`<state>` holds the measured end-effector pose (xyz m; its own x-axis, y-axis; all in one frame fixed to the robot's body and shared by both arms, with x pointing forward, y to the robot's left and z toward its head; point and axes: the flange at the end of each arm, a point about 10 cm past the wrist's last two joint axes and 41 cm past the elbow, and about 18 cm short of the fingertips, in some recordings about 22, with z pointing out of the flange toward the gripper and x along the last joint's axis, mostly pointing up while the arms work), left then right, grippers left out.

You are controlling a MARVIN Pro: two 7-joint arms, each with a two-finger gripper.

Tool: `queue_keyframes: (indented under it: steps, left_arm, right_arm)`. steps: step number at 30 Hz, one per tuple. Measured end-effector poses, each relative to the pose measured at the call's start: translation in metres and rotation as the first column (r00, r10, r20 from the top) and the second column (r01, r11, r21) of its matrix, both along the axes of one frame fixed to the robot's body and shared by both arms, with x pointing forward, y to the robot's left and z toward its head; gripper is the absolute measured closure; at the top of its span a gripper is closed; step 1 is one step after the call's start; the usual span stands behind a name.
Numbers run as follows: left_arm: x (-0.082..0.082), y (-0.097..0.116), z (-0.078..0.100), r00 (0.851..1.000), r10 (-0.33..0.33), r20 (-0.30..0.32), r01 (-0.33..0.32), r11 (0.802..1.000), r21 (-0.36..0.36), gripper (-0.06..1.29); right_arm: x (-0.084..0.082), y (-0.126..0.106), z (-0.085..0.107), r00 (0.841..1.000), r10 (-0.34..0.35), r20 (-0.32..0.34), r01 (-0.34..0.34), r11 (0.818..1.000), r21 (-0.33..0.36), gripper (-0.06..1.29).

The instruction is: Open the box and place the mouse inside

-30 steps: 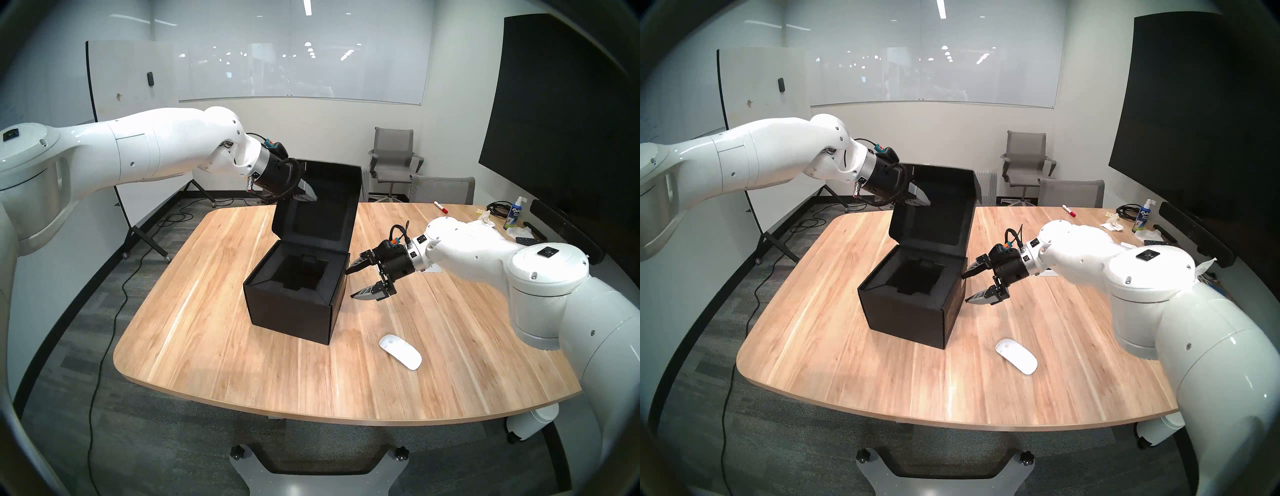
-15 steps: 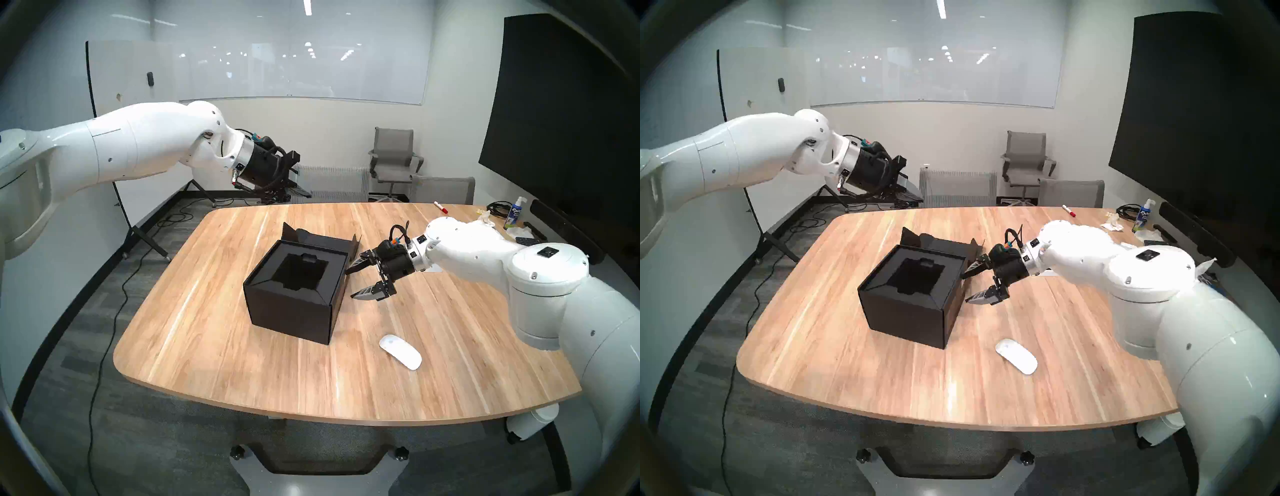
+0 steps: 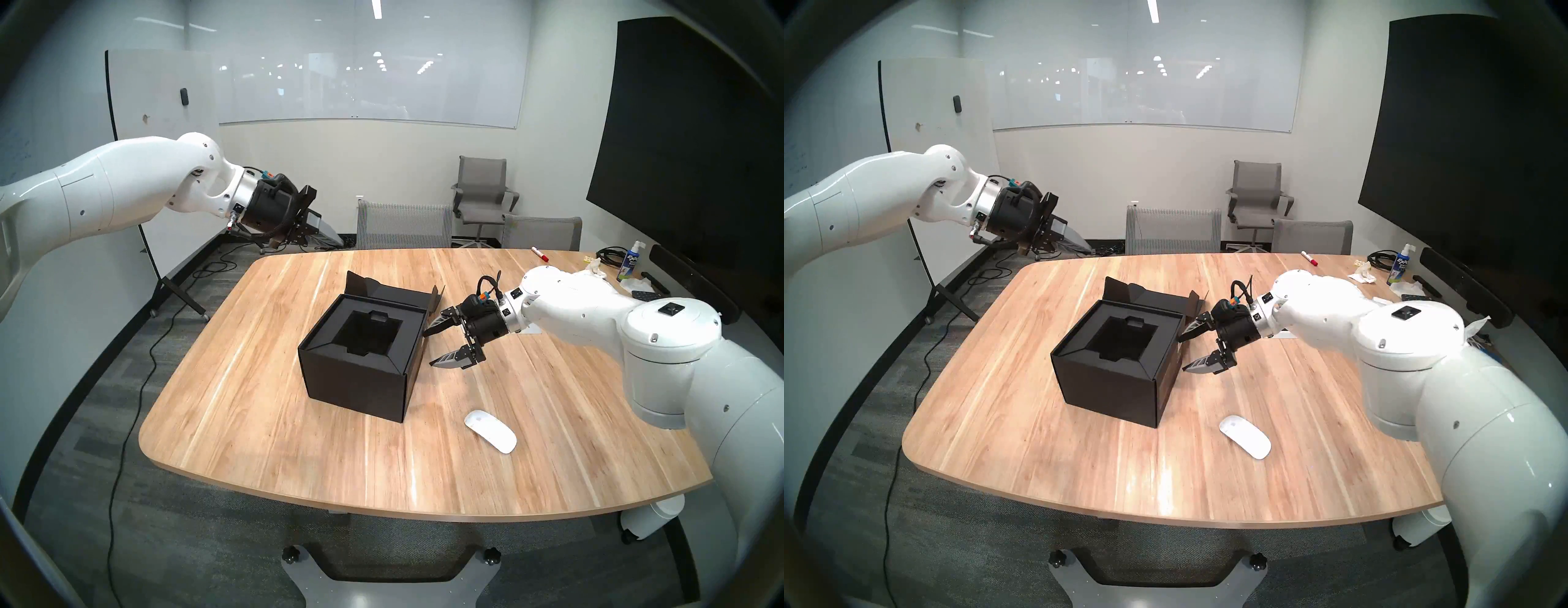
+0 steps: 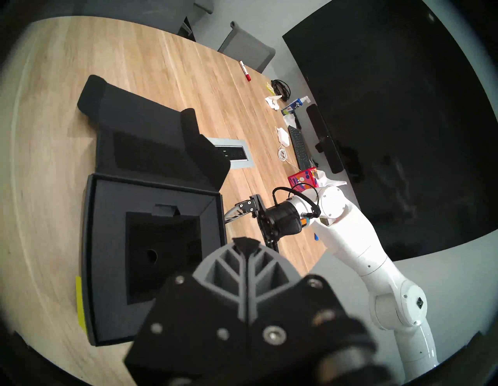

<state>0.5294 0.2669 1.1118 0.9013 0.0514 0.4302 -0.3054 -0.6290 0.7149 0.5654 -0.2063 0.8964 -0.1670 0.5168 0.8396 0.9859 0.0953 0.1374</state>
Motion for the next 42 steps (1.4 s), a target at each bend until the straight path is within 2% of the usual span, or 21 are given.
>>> queue_keyframes:
  steps: [1, 6, 13, 26, 37, 42]
  left_arm:
    - [-0.003, 0.01, -0.004, 1.0, 0.009, -0.003, -0.009, 1.0, 0.0, 1.25]
    - [-0.008, 0.029, -0.01, 1.0, 0.025, 0.0, -0.025, 1.0, -0.003, 1.25]
    - [-0.012, 0.049, -0.018, 0.999, 0.04, 0.021, -0.04, 0.999, -0.002, 1.25]
    - [-0.013, 0.075, -0.042, 0.989, 0.052, 0.136, -0.053, 0.999, 0.004, 1.25]
    - [-0.015, 0.093, -0.06, 0.966, 0.006, 0.258, -0.017, 0.999, 0.041, 1.25]
    - [-0.015, 0.103, -0.065, 0.946, -0.035, 0.322, 0.013, 0.997, 0.071, 1.25]
  right_arm:
    - [0.0, 0.0, 0.0, 1.0, 0.0, 0.0, 0.0, 1.0, 0.0, 0.02]
    - [0.0, 0.0, 0.0, 1.0, 0.0, 0.0, 0.0, 1.0, 0.0, 0.02]
    - [0.0, 0.0, 0.0, 1.0, -0.001, 0.001, 0.001, 1.0, 0.001, 0.02]
    - [0.0, 0.0, 0.0, 1.0, 0.0, 0.001, 0.0, 1.0, 0.001, 0.02]
    - [0.0, 0.0, 0.0, 1.0, 0.001, 0.0, -0.001, 1.0, -0.001, 0.02]
    - [0.0, 0.0, 0.0, 1.0, 0.002, 0.0, -0.002, 1.0, -0.002, 0.02]
